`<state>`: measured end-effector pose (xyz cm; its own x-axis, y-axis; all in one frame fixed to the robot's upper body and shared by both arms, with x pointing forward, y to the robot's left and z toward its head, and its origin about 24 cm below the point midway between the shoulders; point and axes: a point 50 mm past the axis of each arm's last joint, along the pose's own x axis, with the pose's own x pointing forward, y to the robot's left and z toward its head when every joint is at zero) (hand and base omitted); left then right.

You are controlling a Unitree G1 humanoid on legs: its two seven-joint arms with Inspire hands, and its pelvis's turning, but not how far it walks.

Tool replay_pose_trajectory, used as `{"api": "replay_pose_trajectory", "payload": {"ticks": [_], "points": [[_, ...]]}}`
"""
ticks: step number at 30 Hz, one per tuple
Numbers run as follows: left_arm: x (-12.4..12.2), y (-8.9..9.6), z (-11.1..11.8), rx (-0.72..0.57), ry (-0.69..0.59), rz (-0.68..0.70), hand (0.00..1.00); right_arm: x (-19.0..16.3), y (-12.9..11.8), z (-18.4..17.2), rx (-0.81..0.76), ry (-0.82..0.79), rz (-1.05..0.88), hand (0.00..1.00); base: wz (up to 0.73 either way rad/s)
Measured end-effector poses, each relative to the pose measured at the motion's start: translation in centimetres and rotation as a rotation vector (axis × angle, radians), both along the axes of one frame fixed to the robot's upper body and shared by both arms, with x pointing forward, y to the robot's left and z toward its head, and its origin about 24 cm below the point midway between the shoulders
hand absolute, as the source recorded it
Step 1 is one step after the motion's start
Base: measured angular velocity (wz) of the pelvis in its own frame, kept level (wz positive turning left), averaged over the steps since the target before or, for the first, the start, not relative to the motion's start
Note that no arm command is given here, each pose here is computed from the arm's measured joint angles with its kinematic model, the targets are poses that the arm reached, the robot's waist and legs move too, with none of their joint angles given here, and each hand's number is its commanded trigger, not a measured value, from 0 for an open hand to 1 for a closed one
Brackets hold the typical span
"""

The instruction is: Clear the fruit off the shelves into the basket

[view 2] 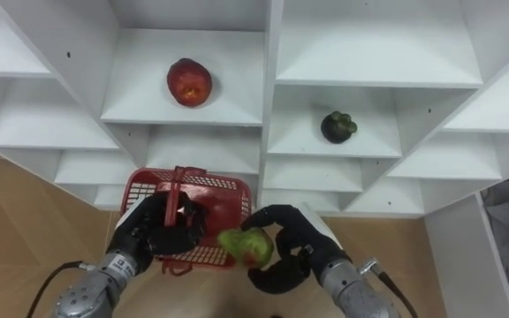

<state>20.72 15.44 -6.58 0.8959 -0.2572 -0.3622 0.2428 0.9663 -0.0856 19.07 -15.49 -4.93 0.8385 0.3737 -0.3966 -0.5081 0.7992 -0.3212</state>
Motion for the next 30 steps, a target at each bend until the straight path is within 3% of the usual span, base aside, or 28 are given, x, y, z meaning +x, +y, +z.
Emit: {"api": "replay_pose_trajectory", "payload": {"ticks": [16, 17, 18, 30], "points": [[-0.7, -1.3, 0.2, -0.103, 0.014, -0.067, 1.0, -0.9, 0.1, -0.2, 0.006, 0.02, 0.005, 1.0, 0.0], [-0.8, -1.3, 0.1, -0.101, 0.016, -0.069, 1.0, -0.9, 0.2, -0.1, 0.006, 0.018, 0.008, 0.69, 0.0], [-0.9, -1.2, 0.1, -0.1, 0.018, -0.073, 1.0, -0.9, 0.2, -0.1, 0.008, 0.017, 0.011, 0.0, 0.0], [-1.4, -1.5, -0.1, -0.099, 0.038, -0.118, 1.0, -1.0, 0.9, -0.1, 0.014, 0.017, 0.039, 0.0, 0.0]]}}
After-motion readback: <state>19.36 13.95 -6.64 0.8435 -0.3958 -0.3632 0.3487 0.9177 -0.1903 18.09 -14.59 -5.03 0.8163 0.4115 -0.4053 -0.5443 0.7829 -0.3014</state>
